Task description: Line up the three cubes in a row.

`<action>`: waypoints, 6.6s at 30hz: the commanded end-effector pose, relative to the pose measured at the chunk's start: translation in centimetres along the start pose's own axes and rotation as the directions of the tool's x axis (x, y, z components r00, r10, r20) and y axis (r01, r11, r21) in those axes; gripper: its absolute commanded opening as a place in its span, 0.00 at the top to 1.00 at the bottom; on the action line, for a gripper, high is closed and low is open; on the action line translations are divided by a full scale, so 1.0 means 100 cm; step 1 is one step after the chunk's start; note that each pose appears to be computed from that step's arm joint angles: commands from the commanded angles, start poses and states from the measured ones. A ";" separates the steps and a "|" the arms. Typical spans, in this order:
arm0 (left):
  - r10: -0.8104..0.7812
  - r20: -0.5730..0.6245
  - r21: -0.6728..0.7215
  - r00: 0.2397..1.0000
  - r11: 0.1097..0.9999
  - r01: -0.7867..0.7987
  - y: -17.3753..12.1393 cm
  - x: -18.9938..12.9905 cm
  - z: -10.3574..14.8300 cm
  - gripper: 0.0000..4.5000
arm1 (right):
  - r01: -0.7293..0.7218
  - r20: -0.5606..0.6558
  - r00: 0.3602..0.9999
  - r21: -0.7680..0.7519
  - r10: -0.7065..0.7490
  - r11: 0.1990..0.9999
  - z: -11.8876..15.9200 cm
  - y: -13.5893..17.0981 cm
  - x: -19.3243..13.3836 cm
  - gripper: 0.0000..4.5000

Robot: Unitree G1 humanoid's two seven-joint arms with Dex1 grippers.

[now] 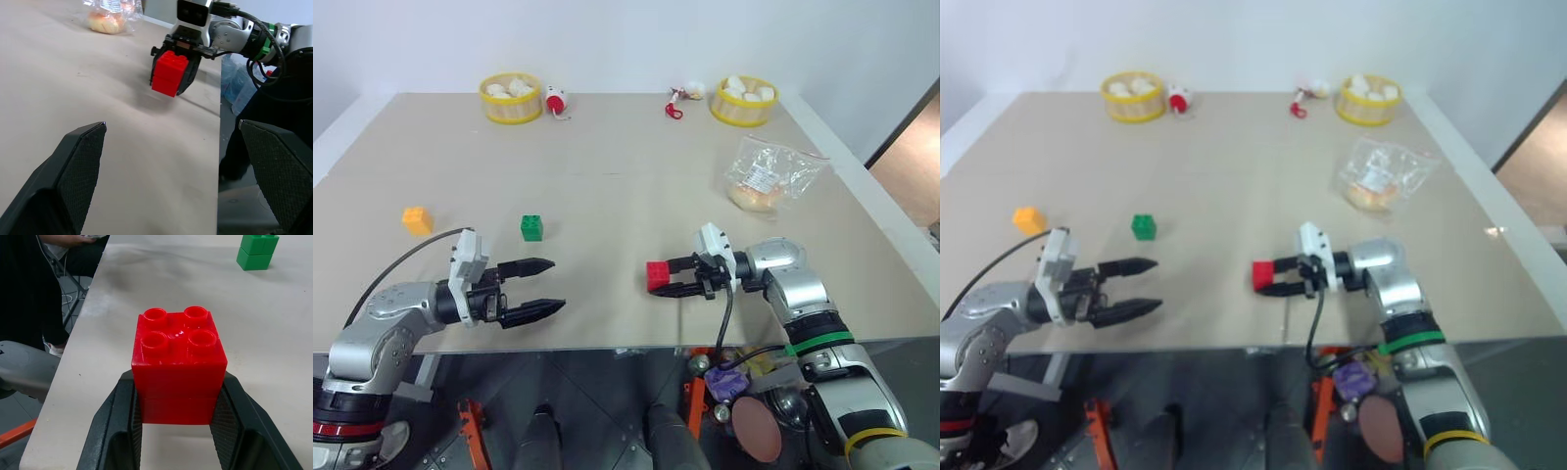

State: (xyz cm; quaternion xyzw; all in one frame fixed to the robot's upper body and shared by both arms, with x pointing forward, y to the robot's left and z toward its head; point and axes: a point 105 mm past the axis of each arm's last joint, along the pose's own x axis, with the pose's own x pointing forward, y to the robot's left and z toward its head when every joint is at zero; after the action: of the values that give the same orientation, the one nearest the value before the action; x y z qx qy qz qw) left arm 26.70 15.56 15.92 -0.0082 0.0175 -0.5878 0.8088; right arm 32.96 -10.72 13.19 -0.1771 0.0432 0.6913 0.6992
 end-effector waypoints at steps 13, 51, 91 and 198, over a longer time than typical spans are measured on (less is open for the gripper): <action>0.042 0.006 0.079 0.999 0.996 -0.042 -0.002 -0.010 0.008 0.00 | -0.002 -0.058 0.998 -0.018 0.001 1.000 -0.002 -0.029 0.014 0.72; 0.190 0.023 0.115 0.982 0.975 -0.191 0.015 -0.021 0.005 0.00 | 0.055 -0.188 0.978 -0.211 -0.096 0.976 0.036 -0.055 -0.044 0.01; 0.825 -0.159 0.087 0.543 0.560 -0.824 0.108 0.005 -0.031 0.00 | 0.283 0.315 0.921 -0.133 -0.230 0.950 0.139 -0.043 -0.014 0.01; -0.238 -0.298 0.268 0.924 0.909 0.320 0.051 0.079 -0.042 0.71 | 0.168 0.039 0.985 -0.017 -0.167 0.986 0.074 0.017 -0.067 0.00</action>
State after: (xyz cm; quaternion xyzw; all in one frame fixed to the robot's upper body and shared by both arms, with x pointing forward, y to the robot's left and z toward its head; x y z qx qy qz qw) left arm 33.92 9.58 11.13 0.1839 0.0351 -0.6873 0.7018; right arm 29.87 -14.71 20.95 -0.1582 0.0237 0.6333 0.7572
